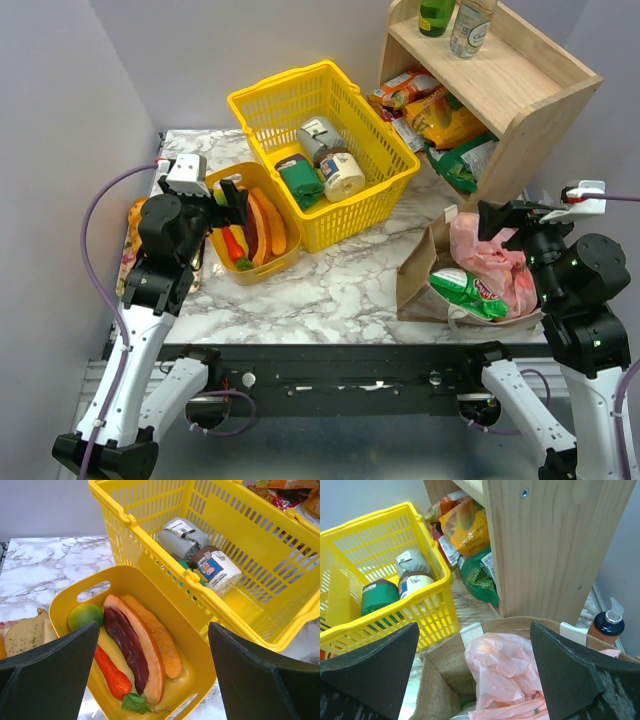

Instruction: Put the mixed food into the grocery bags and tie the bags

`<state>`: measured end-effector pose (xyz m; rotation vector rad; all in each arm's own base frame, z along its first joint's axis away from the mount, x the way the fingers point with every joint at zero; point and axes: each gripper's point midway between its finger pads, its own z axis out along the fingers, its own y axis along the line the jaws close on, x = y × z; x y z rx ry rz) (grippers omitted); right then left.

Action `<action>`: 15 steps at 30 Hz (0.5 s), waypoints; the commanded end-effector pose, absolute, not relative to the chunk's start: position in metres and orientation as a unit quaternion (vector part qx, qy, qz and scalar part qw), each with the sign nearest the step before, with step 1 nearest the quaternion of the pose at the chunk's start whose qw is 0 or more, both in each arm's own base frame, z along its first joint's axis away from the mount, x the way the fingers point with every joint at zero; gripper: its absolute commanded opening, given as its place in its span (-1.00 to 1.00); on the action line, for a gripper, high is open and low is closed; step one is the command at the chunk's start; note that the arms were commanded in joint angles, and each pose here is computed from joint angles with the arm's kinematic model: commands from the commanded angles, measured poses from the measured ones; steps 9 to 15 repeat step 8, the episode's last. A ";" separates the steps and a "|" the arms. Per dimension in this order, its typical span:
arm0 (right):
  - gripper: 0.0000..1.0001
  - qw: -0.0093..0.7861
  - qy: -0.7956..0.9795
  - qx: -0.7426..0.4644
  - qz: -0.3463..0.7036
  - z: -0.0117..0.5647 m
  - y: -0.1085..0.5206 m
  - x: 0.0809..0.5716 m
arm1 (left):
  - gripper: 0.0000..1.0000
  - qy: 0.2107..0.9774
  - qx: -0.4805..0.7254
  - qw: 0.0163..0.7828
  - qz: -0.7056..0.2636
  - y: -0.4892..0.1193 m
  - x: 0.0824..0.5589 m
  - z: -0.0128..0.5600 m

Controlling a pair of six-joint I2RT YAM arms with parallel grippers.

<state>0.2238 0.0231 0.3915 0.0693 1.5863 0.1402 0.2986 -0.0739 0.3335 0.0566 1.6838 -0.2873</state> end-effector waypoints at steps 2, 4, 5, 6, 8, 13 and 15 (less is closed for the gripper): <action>1.00 0.710 0.701 0.015 0.065 0.397 0.026 0.222 | 0.97 0.723 0.001 0.679 -0.125 -0.066 0.294 0.359; 1.00 0.709 0.702 0.013 0.061 0.396 0.025 0.223 | 0.97 0.724 0.008 0.678 -0.129 -0.069 0.294 0.360; 1.00 0.709 0.703 0.013 0.060 0.395 0.025 0.223 | 0.97 0.726 0.010 0.675 -0.129 -0.069 0.294 0.358; 1.00 0.708 0.704 0.013 0.059 0.394 0.025 0.224 | 0.97 0.726 0.011 0.676 -0.129 -0.070 0.294 0.360; 1.00 0.708 0.704 0.012 0.058 0.394 0.024 0.223 | 0.97 0.725 0.011 0.677 -0.130 -0.070 0.293 0.361; 1.00 0.708 0.704 0.012 0.058 0.394 0.024 0.223 | 0.97 0.725 0.011 0.677 -0.130 -0.070 0.293 0.361; 1.00 0.708 0.704 0.012 0.058 0.394 0.024 0.223 | 0.97 0.725 0.011 0.677 -0.130 -0.070 0.293 0.361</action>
